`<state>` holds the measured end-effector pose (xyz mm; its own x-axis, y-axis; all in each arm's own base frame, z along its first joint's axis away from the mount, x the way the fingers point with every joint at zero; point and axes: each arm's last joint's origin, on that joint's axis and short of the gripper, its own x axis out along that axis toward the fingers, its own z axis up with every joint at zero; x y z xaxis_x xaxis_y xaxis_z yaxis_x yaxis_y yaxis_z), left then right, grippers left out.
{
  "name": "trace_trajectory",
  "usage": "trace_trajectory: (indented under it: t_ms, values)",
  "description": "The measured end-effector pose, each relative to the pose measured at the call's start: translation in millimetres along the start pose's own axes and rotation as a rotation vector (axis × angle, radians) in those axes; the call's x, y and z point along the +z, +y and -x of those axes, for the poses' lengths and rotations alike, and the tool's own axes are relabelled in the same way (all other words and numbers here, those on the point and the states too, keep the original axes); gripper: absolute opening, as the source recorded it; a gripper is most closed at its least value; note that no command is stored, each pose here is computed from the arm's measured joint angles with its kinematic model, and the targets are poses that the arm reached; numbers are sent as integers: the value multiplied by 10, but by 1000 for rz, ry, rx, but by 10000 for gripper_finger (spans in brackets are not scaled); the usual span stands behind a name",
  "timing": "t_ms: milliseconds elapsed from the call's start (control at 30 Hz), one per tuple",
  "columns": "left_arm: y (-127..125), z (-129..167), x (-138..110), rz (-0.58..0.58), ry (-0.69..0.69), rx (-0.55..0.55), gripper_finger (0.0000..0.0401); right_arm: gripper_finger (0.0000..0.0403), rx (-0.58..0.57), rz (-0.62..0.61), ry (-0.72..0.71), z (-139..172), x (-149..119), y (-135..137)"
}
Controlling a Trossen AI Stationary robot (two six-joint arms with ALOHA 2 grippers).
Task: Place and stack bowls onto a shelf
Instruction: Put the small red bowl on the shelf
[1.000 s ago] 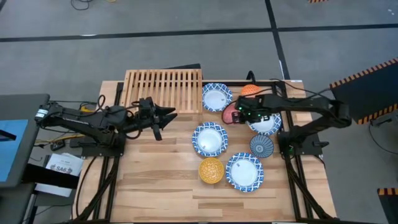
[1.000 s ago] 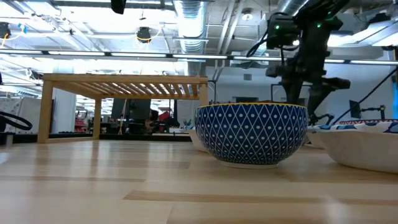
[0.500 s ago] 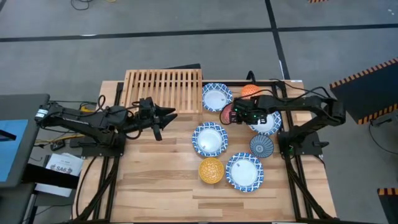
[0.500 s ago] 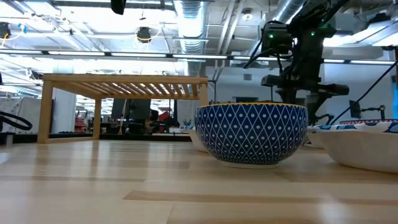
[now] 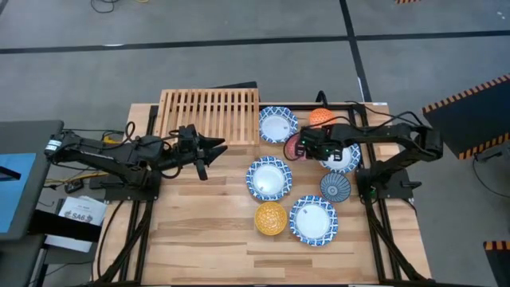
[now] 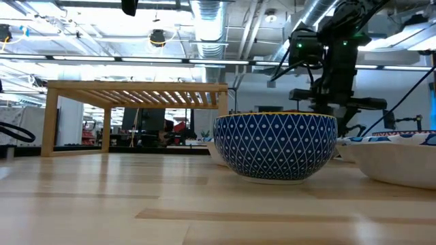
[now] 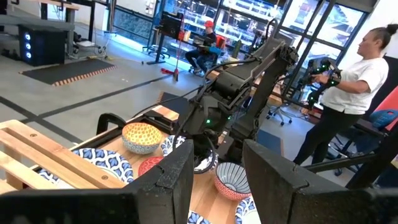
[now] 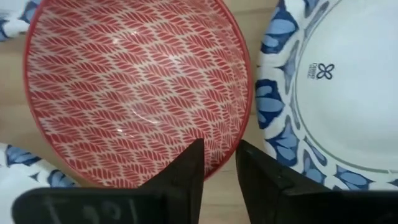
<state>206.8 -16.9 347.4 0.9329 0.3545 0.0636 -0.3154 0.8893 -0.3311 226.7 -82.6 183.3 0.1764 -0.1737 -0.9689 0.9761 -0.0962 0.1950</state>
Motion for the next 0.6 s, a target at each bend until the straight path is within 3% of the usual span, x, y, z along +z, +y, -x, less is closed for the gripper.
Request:
trace_trajectory:
  t_ms: [600]
  values:
    - [0,-1,-1,16,1,0,124,123,-23,-46,26,-205,45,62]
